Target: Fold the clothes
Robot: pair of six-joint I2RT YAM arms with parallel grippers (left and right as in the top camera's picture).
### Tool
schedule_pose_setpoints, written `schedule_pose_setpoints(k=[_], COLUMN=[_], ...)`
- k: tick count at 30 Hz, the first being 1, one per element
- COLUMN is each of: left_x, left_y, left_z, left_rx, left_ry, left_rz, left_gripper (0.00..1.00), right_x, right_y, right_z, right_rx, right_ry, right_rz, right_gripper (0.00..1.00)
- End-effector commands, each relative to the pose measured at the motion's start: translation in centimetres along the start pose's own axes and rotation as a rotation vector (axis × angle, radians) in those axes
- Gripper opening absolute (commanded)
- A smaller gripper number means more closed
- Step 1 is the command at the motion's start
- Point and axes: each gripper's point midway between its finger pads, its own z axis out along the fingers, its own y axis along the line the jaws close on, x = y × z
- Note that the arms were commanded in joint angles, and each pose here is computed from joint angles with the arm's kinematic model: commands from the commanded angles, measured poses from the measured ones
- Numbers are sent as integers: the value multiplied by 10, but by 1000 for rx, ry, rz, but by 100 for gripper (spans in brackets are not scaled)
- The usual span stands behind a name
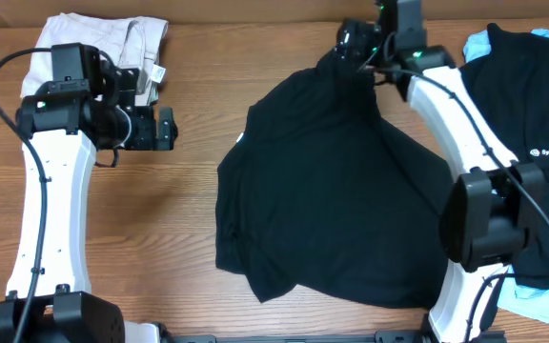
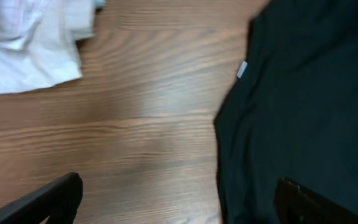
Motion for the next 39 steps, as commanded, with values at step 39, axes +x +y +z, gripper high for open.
schedule_pose_setpoints(k=[39], left_x=[117], left_y=[-95], left_z=[219], left_rx=[-51], left_ry=[302], left_rz=[448], left_gripper=[100], right_x=[57], right_y=[-15], right_z=[-169], right_rx=[120], right_ry=[320], right_rz=[-24], right_gripper=[100])
